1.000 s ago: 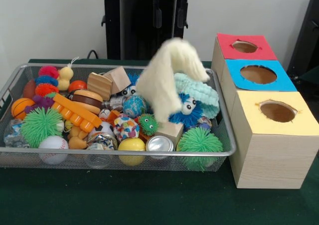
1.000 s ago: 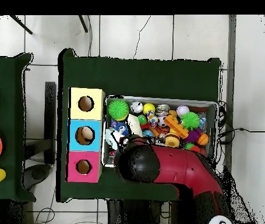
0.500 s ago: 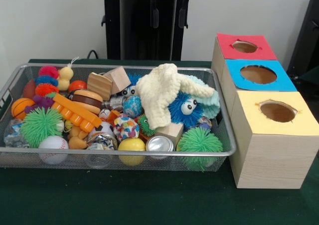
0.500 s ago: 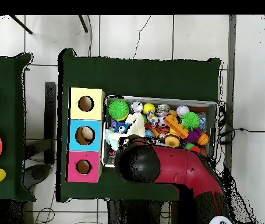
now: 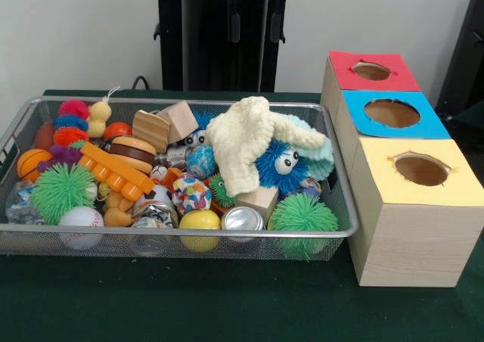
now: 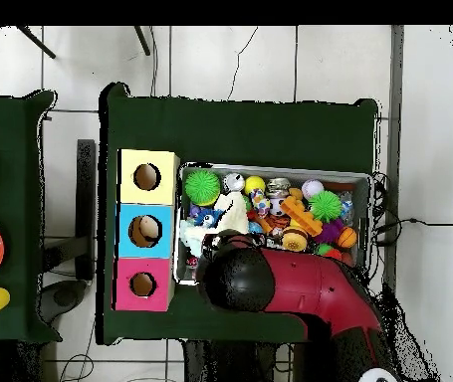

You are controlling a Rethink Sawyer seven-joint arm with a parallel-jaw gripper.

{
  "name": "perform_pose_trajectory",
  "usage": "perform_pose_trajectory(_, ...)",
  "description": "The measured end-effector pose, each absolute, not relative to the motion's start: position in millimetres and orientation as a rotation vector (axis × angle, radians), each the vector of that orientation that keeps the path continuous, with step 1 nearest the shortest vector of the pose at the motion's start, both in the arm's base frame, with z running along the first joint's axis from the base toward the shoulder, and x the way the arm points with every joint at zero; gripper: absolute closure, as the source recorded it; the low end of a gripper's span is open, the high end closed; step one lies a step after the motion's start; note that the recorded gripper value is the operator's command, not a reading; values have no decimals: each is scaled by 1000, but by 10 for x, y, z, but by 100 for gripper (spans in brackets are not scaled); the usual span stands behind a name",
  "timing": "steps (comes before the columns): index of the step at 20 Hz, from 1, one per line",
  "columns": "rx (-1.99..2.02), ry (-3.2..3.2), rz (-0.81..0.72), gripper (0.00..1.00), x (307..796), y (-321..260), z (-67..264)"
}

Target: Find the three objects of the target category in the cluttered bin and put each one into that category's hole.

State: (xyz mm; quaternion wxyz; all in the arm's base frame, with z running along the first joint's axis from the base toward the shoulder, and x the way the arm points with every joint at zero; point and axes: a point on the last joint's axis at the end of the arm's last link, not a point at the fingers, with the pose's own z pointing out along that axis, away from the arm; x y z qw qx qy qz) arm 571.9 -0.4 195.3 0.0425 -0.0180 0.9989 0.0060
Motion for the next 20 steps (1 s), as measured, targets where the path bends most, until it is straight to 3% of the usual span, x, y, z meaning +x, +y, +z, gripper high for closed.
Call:
perform_pose_trajectory(9, 32, 3048, 11, 0, 5745, -340, 1976)
perform_pose_trajectory(20, 143, 3023, -55, 0, 5858, -1175, 1876)
